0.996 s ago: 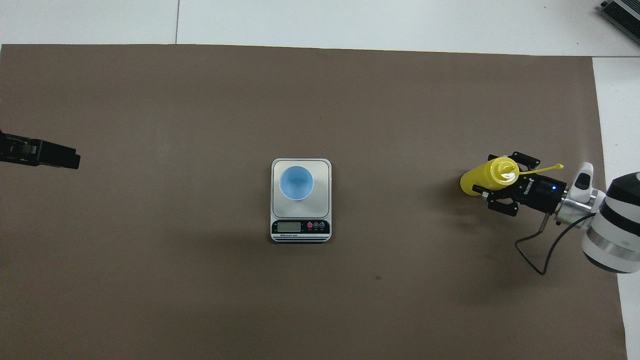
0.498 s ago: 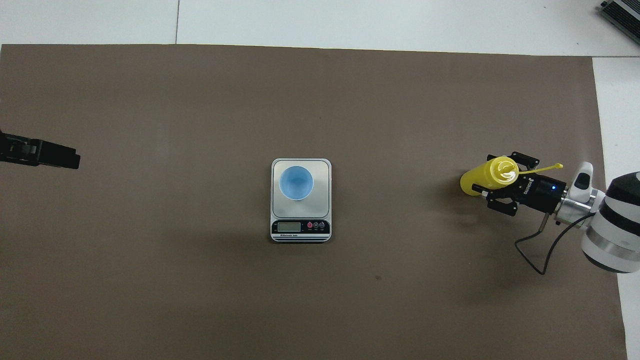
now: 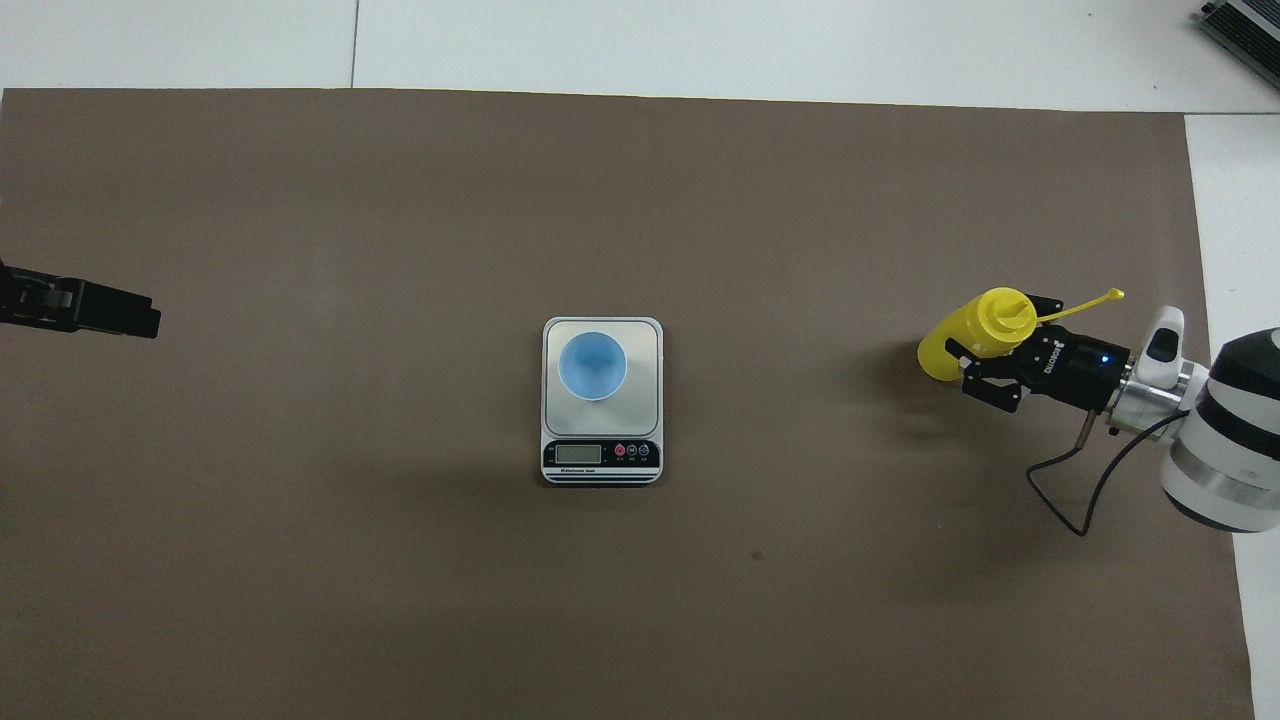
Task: Pour seasoning into cup on scale with both arms
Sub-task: 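Grasp the yellow squeeze bottle with the right gripper and lift, then carry the yellow bottle with the right gripper above the blue cup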
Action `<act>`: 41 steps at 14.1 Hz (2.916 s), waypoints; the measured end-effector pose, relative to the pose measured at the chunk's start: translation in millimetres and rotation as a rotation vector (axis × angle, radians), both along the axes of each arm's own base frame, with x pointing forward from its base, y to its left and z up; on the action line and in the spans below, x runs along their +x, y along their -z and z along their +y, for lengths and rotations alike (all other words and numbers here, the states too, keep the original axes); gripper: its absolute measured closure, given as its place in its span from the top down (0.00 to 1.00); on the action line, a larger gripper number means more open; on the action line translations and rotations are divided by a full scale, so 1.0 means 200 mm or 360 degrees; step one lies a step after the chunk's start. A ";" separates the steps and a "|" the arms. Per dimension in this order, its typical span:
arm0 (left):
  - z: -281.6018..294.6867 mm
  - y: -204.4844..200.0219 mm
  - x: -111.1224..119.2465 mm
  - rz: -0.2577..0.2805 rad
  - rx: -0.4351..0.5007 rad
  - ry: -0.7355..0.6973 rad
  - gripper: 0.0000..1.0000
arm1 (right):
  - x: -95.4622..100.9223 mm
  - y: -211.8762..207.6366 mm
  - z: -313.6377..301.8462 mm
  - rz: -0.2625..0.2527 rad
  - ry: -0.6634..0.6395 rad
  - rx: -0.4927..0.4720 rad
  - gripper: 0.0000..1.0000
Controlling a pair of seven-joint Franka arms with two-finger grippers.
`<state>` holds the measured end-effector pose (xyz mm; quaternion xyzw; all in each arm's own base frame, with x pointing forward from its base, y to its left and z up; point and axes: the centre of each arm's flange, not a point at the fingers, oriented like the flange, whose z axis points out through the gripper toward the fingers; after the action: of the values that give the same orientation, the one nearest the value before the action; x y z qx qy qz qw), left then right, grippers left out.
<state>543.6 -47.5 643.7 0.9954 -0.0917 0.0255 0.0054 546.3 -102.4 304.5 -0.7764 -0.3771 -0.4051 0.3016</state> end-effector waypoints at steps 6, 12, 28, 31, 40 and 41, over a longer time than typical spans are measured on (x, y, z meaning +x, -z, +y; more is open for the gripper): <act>0.00 0.00 0.00 0.0000 0.0000 0.0000 1.00 | 0.06 -0.27 0.03 0.0140 -0.0074 -0.0185 0.47; 0.00 0.00 0.00 0.0000 0.0000 0.0000 1.00 | 0.13 -0.39 0.25 0.0216 -0.0177 -0.0352 0.47; 0.00 0.00 0.00 0.0000 0.0000 0.0000 1.00 | 0.20 -0.50 0.98 0.0089 -0.0297 -0.0949 0.47; 0.00 0.00 0.00 0.0001 0.0000 0.0000 1.00 | 0.16 -0.52 1.24 0.0172 -0.0267 -0.1185 0.47; 0.00 0.00 0.00 0.0001 0.0000 0.0000 1.00 | 0.05 -0.71 1.79 -0.0114 -0.0316 -0.1700 0.47; 0.00 0.00 0.00 0.0001 0.0000 0.0000 1.00 | 0.06 -0.75 1.83 -0.0126 -0.0317 -0.1715 0.47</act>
<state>543.6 -47.5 643.6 0.9955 -0.0917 0.0253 0.0054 558.3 262.9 453.7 -0.7657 -0.6138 -0.1530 -0.1162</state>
